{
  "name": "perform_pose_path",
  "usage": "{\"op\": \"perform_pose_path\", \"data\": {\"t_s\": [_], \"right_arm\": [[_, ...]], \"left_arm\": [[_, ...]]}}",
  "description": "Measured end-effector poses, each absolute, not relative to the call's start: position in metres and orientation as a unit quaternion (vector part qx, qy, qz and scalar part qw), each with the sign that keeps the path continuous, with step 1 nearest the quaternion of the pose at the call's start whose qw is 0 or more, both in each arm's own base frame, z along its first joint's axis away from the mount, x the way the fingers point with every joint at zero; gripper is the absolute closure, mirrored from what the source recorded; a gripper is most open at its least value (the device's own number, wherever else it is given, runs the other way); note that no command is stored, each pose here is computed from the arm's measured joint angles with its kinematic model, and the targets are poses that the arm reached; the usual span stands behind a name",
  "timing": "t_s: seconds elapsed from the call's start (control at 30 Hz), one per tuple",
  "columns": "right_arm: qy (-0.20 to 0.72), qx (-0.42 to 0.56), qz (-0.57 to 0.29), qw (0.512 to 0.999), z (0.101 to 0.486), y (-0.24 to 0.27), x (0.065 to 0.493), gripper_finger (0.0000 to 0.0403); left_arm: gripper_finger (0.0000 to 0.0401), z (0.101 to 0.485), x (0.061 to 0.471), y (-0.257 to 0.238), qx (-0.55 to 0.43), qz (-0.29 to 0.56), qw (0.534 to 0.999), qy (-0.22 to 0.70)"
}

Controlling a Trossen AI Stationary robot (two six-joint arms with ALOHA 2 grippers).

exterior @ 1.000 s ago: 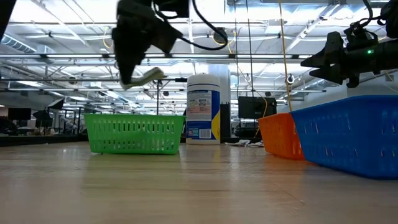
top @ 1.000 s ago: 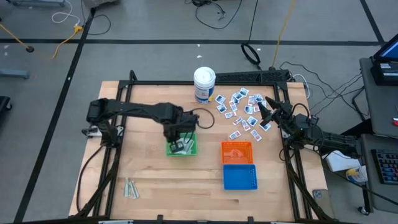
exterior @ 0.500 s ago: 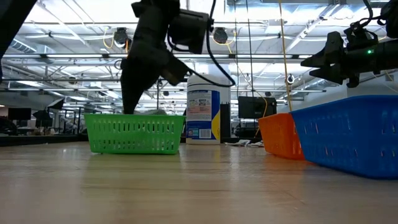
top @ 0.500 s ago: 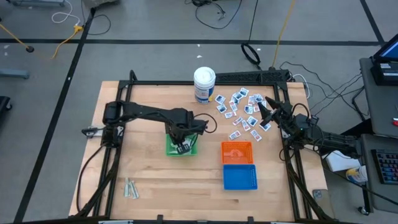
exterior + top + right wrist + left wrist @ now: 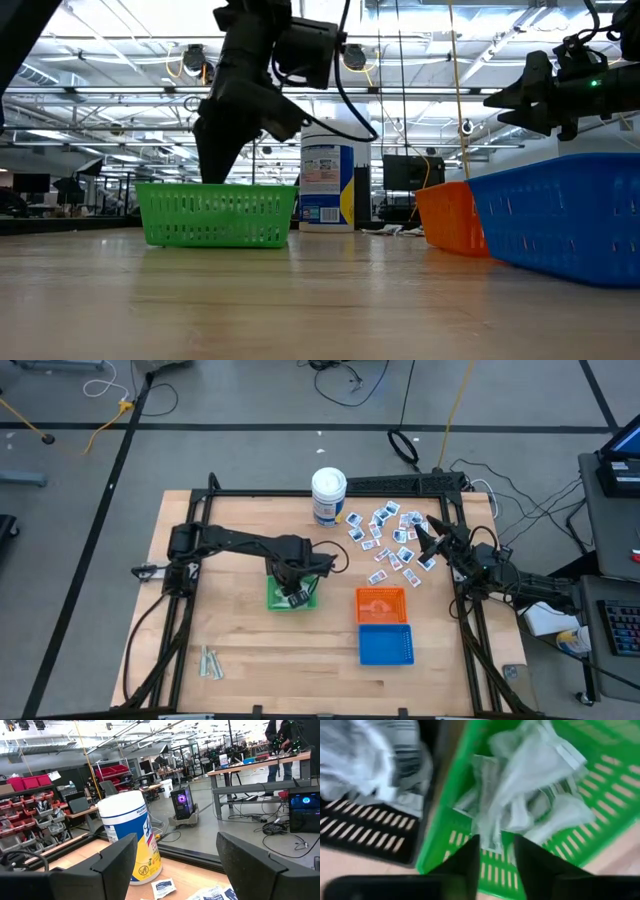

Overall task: Pick & Place First Aid Supplies
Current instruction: Put the green bandage into the green bin

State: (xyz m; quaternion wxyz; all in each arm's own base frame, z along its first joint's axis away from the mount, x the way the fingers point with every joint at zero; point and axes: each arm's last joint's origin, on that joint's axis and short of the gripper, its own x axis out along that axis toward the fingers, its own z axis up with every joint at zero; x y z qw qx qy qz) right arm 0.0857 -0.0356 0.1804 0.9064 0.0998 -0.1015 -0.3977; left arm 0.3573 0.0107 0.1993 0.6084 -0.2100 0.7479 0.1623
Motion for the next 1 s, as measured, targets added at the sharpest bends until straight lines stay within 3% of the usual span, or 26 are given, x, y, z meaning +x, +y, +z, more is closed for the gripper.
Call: {"op": "perform_pose_path", "data": {"t_s": [0.2,0.43,0.67,1.0], "right_arm": [[-0.101,0.1,-0.398,0.906,0.18,-0.036,0.086,0.0135],[-0.101,0.1,-0.398,0.906,0.18,-0.036,0.086,0.0136],[-0.101,0.1,-0.398,0.906,0.18,-0.036,0.086,0.0136],[-0.101,0.1,-0.398,0.906,0.18,-0.036,0.086,0.0136]], "left_arm": [[0.0175,0.223,0.349,0.012,-0.257,0.261,0.618,0.695],[0.0108,0.256,0.333,0.006,-0.363,0.377,0.593,0.612],[0.0076,0.267,0.314,-0.027,-0.4,0.4,0.583,0.583],[0.0074,0.235,0.242,-0.103,-0.444,0.441,0.498,0.6]]}}
